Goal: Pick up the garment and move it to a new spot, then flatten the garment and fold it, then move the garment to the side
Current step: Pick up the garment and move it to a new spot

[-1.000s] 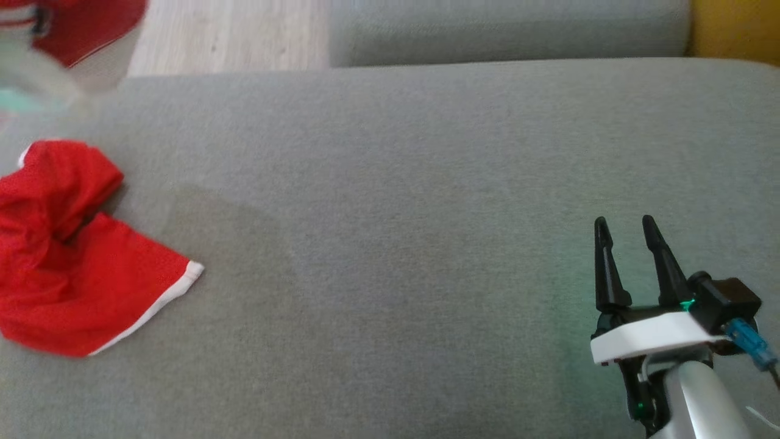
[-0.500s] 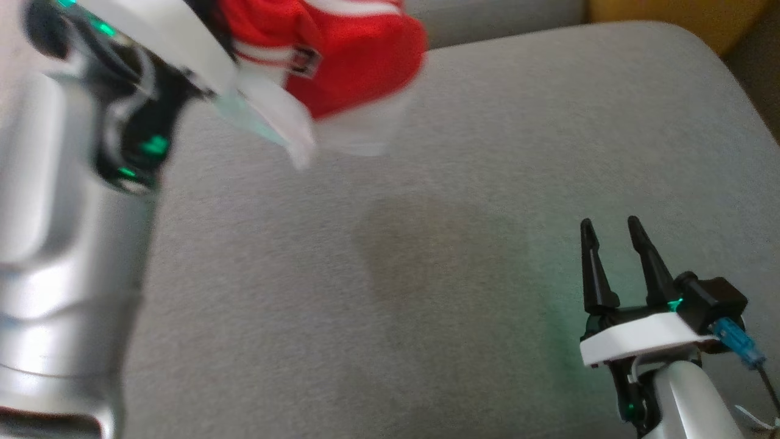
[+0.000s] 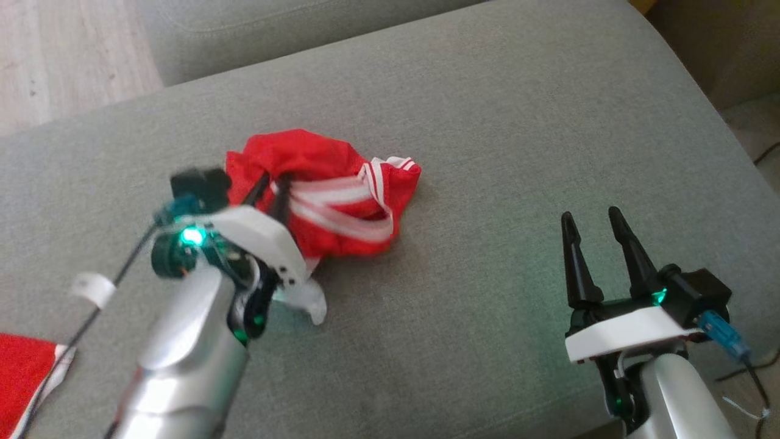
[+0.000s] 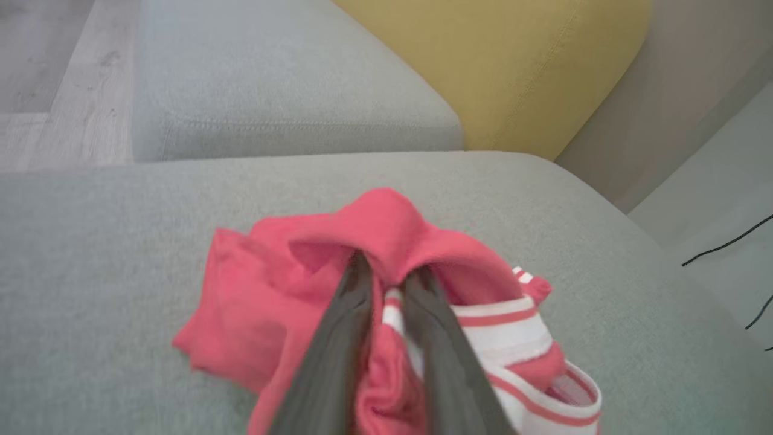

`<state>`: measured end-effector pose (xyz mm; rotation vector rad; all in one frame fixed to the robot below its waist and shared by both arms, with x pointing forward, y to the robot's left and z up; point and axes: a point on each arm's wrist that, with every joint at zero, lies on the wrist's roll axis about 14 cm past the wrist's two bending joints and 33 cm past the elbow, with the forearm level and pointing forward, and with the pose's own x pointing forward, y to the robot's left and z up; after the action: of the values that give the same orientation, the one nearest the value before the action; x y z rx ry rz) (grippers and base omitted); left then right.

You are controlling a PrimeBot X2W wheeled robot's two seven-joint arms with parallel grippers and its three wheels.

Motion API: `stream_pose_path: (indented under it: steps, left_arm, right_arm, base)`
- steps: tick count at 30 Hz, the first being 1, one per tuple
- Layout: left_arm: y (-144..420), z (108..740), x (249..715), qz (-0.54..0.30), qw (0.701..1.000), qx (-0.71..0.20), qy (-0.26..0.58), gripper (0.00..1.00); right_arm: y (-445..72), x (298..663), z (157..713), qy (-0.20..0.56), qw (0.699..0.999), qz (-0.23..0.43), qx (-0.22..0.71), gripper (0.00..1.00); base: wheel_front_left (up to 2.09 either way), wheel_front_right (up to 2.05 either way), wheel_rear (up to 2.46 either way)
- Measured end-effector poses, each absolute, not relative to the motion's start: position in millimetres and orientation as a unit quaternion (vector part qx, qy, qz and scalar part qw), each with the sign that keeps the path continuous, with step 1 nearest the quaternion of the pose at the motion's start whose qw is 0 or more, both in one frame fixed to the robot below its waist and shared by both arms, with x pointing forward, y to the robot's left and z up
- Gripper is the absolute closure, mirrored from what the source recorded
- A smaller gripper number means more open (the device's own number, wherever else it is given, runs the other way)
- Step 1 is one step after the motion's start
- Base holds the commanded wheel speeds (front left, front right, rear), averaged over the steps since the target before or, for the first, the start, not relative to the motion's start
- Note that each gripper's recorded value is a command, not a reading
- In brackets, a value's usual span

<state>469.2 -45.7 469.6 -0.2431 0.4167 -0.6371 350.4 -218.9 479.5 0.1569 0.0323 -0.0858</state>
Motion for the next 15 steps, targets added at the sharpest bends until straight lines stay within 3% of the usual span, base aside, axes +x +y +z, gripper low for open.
stream_pose_path:
  steps: [5, 12, 15]
  left_arm:
    - [-39.3, 454.4, 457.3, -0.292, 0.923, -0.128, 0.215, 0.00]
    - [-3.5, 506.7, 458.0, -0.250, 0.948, -0.184, 0.074, 0.00]
    - [29.6, 510.9, 447.9, -0.219, 0.961, -0.167, 0.035, 0.00]
  right_arm:
    - [-215.1, 352.2, 482.4, 0.013, 0.996, -0.036, 0.080, 0.00]
    - [-203.3, 352.1, 487.7, 0.008, 0.996, -0.017, 0.085, 0.00]
    - [-194.3, 353.0, 488.3, 0.010, 0.996, -0.003, 0.085, 0.00]
  base:
    - [0.00, 0.00, 0.00]
    - [0.00, 0.00, 0.00]
    - [0.00, 0.00, 0.00]
